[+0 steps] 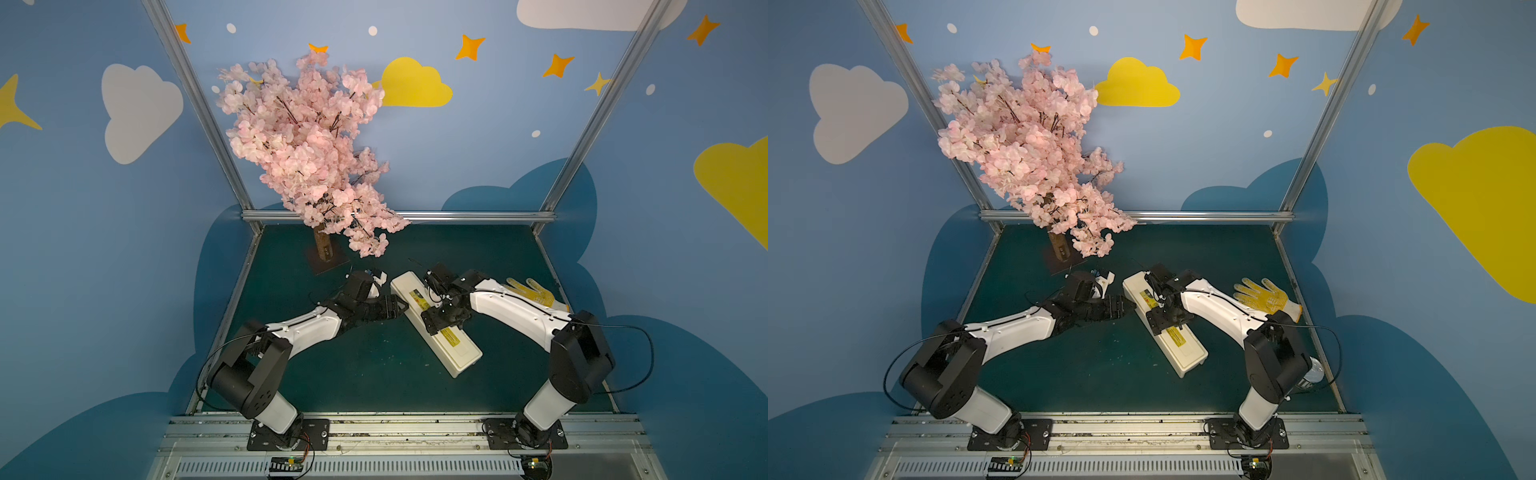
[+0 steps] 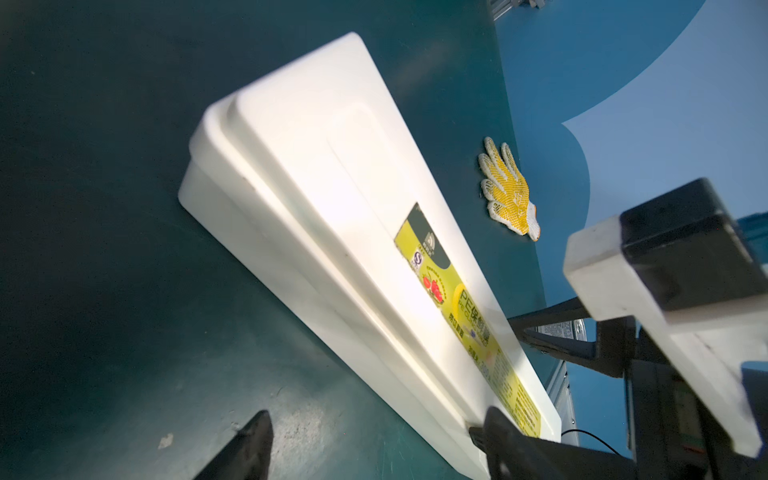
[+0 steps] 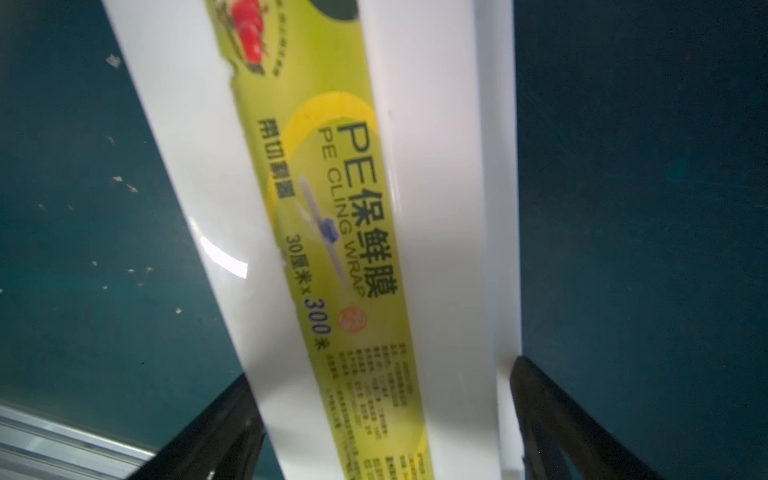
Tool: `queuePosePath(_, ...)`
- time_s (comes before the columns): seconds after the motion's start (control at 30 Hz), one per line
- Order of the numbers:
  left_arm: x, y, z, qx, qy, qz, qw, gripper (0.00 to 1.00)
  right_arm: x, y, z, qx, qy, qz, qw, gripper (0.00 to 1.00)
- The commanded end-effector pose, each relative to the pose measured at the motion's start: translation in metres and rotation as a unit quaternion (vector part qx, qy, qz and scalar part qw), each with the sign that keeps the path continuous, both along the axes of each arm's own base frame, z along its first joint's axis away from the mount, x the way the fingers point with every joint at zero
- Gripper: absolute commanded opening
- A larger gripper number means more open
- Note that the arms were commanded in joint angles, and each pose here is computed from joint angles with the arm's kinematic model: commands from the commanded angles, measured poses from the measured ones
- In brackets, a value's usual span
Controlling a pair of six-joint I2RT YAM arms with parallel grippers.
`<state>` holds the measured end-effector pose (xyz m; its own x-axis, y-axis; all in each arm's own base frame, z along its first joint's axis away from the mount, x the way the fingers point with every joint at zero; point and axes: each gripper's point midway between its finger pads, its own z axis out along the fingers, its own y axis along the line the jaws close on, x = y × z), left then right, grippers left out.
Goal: Put plastic wrap rolls into dispensers
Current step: Open the lid of the plastic wrap cutting box.
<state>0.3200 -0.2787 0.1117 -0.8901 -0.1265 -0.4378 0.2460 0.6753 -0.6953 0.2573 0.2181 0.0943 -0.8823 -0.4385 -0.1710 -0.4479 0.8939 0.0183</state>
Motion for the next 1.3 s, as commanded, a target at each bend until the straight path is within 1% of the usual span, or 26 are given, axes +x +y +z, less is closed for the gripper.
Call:
queuePosePath(0.0, -0.004, 0.003, -0.001, 0.011, -0.005, -0.005, 1.0, 0.79, 0.0, -0.003, 0.009, 0.013, 0.002, 0.003, 1.0, 0.87)
queuePosePath(0.17, -0.006, 0.0, 0.001, 0.003, -0.004, -0.013, 1.0, 0.79, 0.0, -0.001, 0.011, 0.033, 0.015, 0.004, 0.999, 0.81)
queuePosePath(0.3, -0.008, -0.004, 0.003, -0.003, -0.001, -0.029, 1.0, 0.79, -0.002, 0.004, 0.018, 0.085, 0.039, -0.002, 0.996, 0.77)
queuePosePath(0.43, -0.009, -0.007, 0.002, -0.007, 0.0, -0.033, 0.999, 0.77, 0.0, 0.008, 0.028, 0.141, 0.059, -0.012, 0.988, 0.76)
queuePosePath(0.57, -0.009, -0.015, 0.004, -0.013, 0.0, -0.046, 0.999, 0.72, 0.003, 0.009, 0.035, 0.183, 0.076, -0.02, 0.98, 0.75)
queuePosePath(0.63, -0.007, -0.019, 0.002, -0.007, -0.001, -0.052, 0.999, 0.66, 0.004, 0.011, 0.038, 0.199, 0.082, -0.024, 0.976, 0.75)
queuePosePath(0.67, -0.006, -0.022, 0.003, -0.006, -0.003, -0.055, 0.998, 0.61, 0.005, 0.012, 0.041, 0.208, 0.085, -0.025, 0.974, 0.76)
queuePosePath(0.73, -0.003, -0.028, 0.006, -0.009, -0.007, -0.059, 0.998, 0.46, 0.006, 0.013, 0.043, 0.227, 0.092, -0.029, 0.969, 0.75)
queuePosePath(0.77, -0.001, -0.031, 0.008, -0.012, -0.007, -0.059, 0.998, 0.42, 0.006, 0.013, 0.043, 0.228, 0.093, -0.029, 0.969, 0.76)
queuePosePath(0.83, 0.003, -0.038, 0.015, -0.025, -0.012, -0.061, 0.998, 0.28, 0.007, 0.012, 0.043, 0.233, 0.097, -0.033, 0.967, 0.76)
queuePosePath(0.93, 0.011, -0.048, 0.02, -0.039, -0.011, -0.058, 0.997, 0.09, 0.009, 0.012, 0.044, 0.249, 0.101, -0.041, 0.962, 0.76)
queuePosePath(1.0, 0.015, -0.053, 0.018, -0.04, -0.001, -0.061, 0.997, 0.03, 0.009, 0.009, 0.043, 0.252, 0.102, -0.046, 0.961, 0.76)
queuePosePath(1.13, 0.023, -0.062, 0.014, -0.049, 0.007, -0.056, 0.997, 0.02, 0.01, 0.006, 0.042, 0.262, 0.107, -0.053, 0.958, 0.76)
queuePosePath(1.27, 0.028, -0.076, 0.017, -0.059, 0.007, -0.064, 0.996, 0.02, 0.011, 0.004, 0.042, 0.286, 0.114, -0.066, 0.949, 0.76)
